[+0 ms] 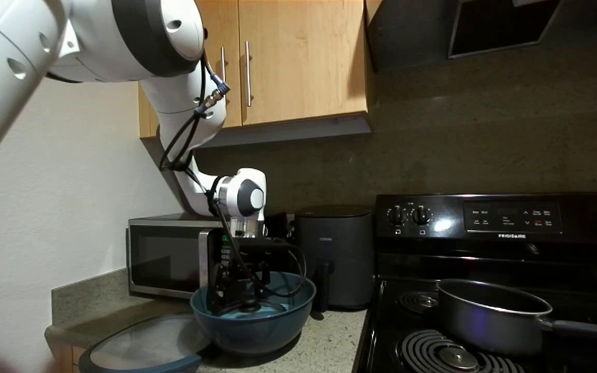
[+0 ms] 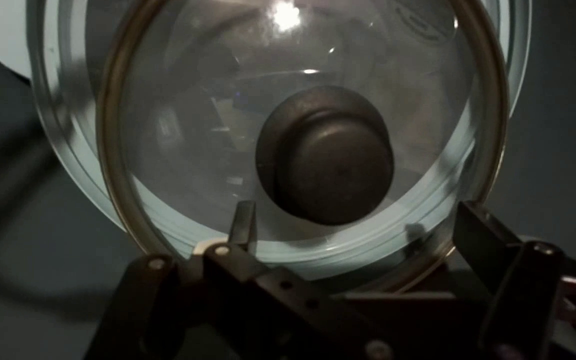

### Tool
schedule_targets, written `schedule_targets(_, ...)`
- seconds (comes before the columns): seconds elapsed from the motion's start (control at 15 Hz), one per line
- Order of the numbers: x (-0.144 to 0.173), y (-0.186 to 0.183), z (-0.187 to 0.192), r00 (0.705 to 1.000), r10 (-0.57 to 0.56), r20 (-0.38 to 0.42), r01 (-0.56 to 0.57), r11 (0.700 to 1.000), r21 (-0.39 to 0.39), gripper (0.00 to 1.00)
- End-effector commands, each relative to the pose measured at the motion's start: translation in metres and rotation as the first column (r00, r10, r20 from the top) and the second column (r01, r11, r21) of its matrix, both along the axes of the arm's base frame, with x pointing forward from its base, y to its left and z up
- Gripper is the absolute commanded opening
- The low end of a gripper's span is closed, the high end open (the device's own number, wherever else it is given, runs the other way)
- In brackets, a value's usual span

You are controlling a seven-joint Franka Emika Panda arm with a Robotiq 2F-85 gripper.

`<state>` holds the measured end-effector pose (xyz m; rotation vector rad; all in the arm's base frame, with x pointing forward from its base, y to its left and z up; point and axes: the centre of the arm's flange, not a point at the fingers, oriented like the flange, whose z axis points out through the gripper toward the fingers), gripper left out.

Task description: Remove the lid from the bowl and put it on the pan

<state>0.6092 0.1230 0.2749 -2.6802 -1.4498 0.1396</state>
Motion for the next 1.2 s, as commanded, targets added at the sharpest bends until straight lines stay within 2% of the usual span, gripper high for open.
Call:
schedule_targets(0.0, -0.002, 0.005, -0.005, 1.000, 0.008, 0.013, -0.007, 0.999, -0.050, 1.00)
schedule_targets(0.07, 0.000, 0.002, 0.000, 1.000, 0.011, 0.003, -0.011, 1.000, -0.015, 1.00)
schedule_targets(0.2, -0.004, -0.007, 0.004, 1.000, 0.004, -0.008, -0.005, 1.000, -0.026, 1.00)
schedule_targets(0.47, -0.008, -0.029, 0.021, 0.998, -0.032, 0.054, 0.034, 0.999, -0.039, 1.00)
schedule_targets(0.67, -0.004, -0.039, 0.027, 0.996, -0.057, 0.066, 0.059, 0.998, -0.037, 1.00)
schedule_targets(0.87, -0.003, -0.043, 0.026, 0.997, -0.063, 0.054, 0.065, 0.997, -0.033, 0.99)
schedule_targets(1.13, -0.010, -0.044, 0.011, 0.997, -0.077, -0.004, 0.077, 0.996, -0.038, 1.00)
